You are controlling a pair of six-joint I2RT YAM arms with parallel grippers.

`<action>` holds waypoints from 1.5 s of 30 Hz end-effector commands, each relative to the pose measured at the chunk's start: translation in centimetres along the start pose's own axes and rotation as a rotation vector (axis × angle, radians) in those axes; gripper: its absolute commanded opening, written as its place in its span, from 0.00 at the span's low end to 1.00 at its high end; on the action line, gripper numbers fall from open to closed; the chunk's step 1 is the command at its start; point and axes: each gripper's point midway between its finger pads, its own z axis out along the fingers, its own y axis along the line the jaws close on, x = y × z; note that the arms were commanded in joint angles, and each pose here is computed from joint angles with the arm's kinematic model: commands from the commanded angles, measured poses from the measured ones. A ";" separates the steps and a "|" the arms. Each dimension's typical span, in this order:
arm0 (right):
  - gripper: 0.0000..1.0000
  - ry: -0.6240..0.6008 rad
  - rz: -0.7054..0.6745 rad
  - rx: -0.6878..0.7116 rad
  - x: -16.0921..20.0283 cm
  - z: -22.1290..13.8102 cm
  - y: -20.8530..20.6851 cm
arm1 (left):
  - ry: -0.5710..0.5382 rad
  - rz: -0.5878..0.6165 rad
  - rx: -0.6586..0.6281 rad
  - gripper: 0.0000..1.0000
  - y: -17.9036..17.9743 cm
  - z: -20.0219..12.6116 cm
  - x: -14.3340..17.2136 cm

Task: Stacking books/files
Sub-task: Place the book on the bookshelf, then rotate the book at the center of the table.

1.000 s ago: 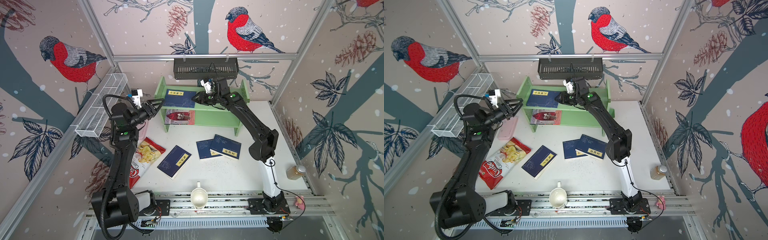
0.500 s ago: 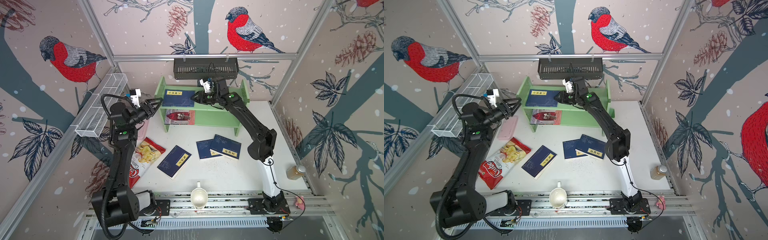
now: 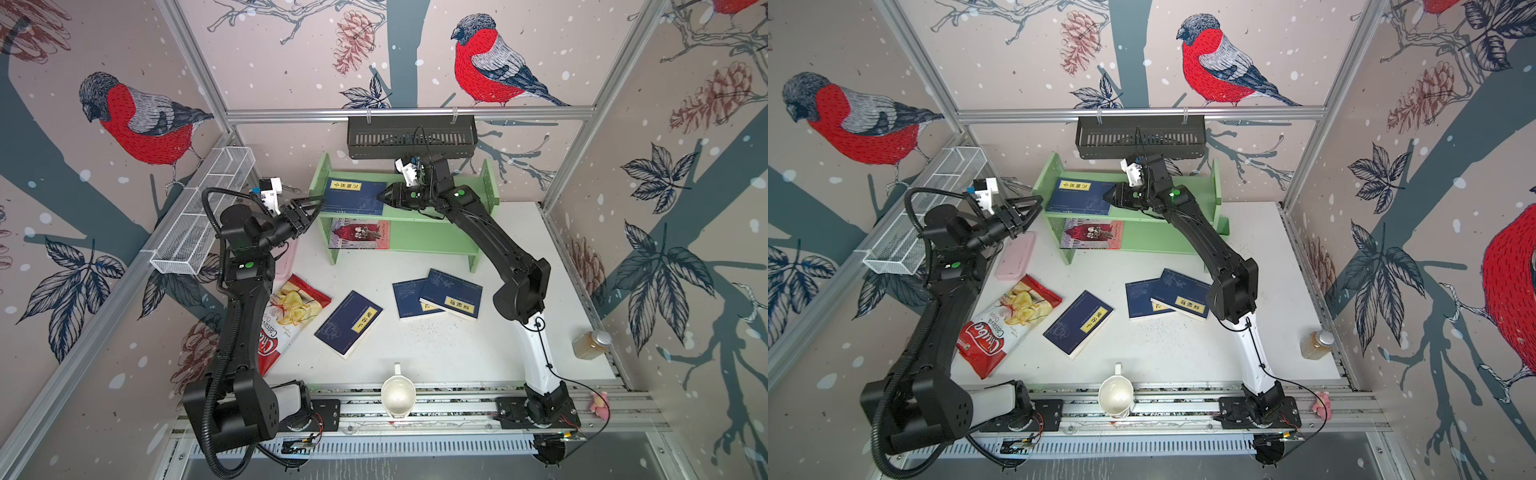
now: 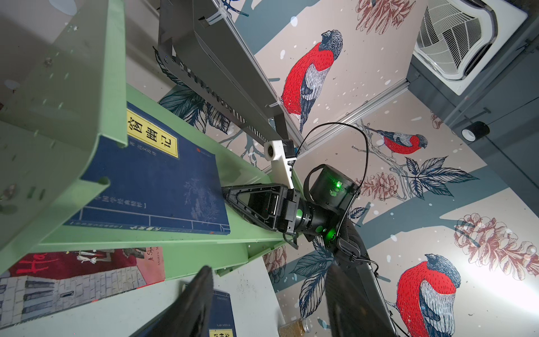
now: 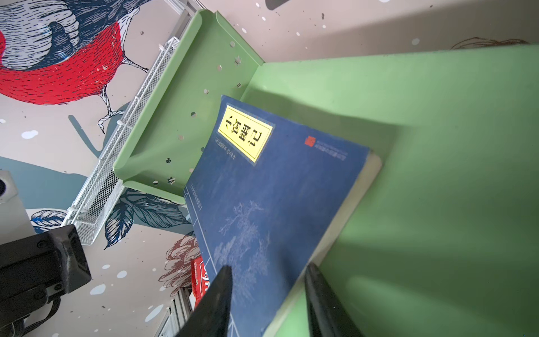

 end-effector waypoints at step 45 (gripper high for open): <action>0.54 -0.097 -0.117 0.308 16.1 -16.4 6.0 | 0.639 0.366 -0.188 0.65 7.3 -0.5 18.8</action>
